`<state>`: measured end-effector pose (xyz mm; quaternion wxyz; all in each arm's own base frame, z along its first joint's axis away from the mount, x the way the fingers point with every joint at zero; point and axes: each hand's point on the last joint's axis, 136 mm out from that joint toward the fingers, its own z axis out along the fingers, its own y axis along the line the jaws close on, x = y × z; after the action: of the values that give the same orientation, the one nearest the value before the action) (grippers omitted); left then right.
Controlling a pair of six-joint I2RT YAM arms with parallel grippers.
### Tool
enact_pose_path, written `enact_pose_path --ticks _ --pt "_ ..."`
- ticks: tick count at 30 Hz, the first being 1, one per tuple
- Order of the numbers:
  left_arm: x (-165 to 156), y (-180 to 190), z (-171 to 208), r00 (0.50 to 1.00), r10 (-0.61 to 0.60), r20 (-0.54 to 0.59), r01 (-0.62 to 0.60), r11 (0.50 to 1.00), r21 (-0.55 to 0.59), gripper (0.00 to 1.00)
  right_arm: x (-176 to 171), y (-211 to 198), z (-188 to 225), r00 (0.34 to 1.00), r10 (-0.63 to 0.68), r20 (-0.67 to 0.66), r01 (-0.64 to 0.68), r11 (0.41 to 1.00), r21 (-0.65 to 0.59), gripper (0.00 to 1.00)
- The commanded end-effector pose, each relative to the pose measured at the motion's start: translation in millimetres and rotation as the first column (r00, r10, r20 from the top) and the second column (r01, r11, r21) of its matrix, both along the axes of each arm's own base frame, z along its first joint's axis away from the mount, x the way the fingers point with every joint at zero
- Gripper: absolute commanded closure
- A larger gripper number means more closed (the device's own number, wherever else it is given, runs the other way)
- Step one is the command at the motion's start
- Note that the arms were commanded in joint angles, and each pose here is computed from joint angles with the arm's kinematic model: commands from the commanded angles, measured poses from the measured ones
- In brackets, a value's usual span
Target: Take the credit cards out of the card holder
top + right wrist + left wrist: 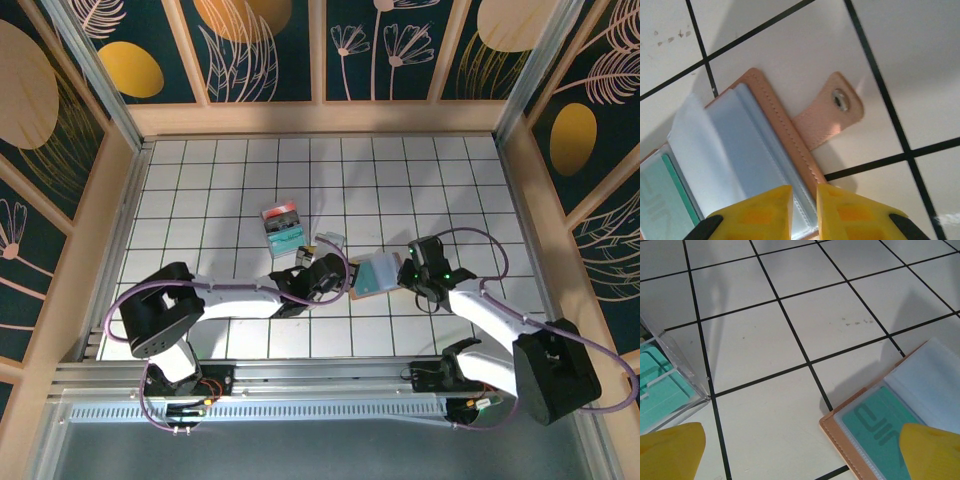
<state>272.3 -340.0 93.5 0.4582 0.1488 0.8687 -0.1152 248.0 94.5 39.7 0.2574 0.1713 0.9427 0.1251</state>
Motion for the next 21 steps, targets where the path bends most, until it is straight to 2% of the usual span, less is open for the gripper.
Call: enact_pose_path --ticks 1,9,17,21 --pt "2 -1 -4 1.000 0.010 -0.004 -0.010 1.000 0.023 0.01 11 0 26 0.998 0.007 0.063 -0.007 1.000 -0.003 0.81" --pt "2 -2 -32 0.999 0.007 -0.041 -0.003 0.994 0.110 0.01 19 40 49 0.985 0.111 0.129 -0.131 0.978 0.163 0.85" --pt "5 -3 -46 0.998 0.033 -0.055 -0.026 0.991 0.135 0.01 27 60 68 0.975 0.144 0.170 -0.174 0.968 0.178 0.86" --pt "5 5 -52 0.995 0.078 -0.059 -0.068 0.985 0.156 0.01 27 78 62 0.970 0.185 0.155 -0.217 0.948 0.232 0.85"
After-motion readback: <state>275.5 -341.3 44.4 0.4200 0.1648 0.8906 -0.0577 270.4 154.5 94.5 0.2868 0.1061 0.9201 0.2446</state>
